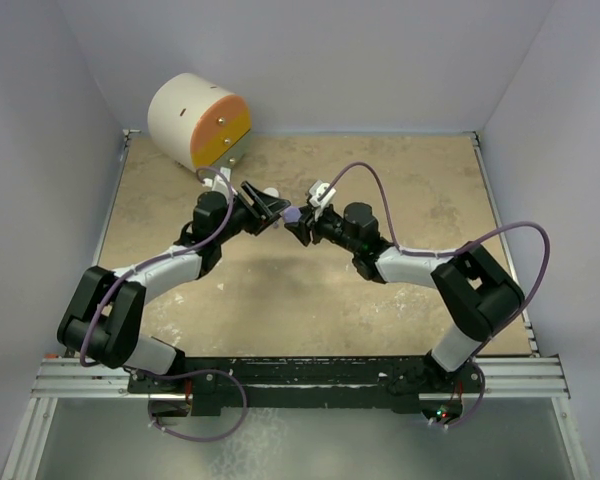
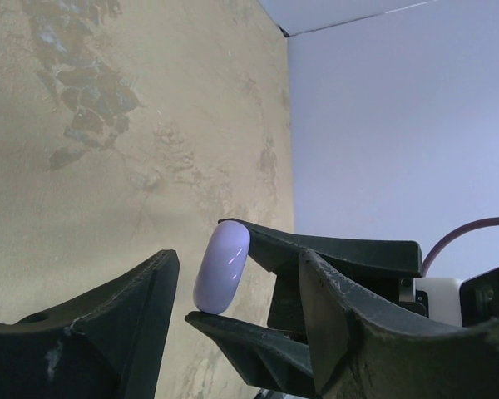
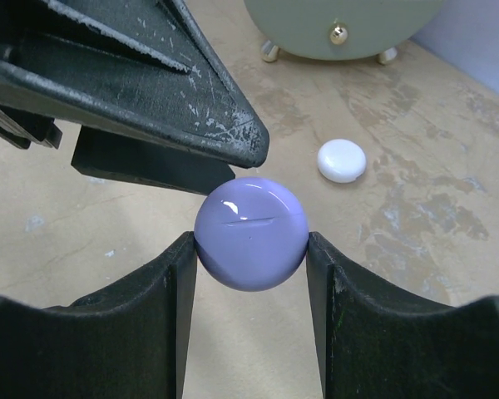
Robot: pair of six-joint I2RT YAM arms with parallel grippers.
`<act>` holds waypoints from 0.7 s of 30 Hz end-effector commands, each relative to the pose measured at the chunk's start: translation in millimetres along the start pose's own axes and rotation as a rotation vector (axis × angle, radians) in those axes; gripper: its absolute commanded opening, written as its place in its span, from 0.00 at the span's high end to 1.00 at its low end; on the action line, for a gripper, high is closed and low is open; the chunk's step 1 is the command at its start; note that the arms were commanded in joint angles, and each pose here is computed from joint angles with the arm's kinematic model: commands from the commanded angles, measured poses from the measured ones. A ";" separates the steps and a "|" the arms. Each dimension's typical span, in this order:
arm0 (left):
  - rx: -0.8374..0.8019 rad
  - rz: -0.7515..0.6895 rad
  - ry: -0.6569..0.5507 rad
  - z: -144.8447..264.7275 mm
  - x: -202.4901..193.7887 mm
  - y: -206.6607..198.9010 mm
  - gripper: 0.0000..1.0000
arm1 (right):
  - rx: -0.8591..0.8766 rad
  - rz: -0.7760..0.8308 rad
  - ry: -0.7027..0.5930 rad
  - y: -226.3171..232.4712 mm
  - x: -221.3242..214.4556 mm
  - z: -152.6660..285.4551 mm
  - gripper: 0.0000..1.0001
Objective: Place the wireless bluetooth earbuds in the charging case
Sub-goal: Pick up the charging case at the center of the board.
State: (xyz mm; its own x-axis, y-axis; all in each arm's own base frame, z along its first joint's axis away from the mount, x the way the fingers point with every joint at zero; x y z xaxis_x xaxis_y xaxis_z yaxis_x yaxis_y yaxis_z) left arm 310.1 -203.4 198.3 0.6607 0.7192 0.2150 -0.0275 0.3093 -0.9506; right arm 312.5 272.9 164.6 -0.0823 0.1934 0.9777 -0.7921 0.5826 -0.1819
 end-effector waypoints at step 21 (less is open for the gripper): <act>-0.134 -0.017 -0.148 8.0 5.7 -15.8 0.45 | 0.084 -0.132 -0.072 9.8 20.7 -10.4 1.00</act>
State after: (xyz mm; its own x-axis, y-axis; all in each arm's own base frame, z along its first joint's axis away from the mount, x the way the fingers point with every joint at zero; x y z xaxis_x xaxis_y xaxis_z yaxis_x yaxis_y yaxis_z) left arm 309.7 -196.7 197.2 0.5654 0.7866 0.2482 0.0096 0.2947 -0.9555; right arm 306.4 281.6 162.9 0.0301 0.1252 0.9917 -0.8289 0.5575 -0.0452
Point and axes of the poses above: each gripper's point midway between its finger pads, its own z axis back along the fingers, its own y axis along the line the jaws close on, x = y × z, the point moved 7 cm from there along z, back along the fingers, and after that the axes turned 8 degrees about z, right-handed, at the moved point
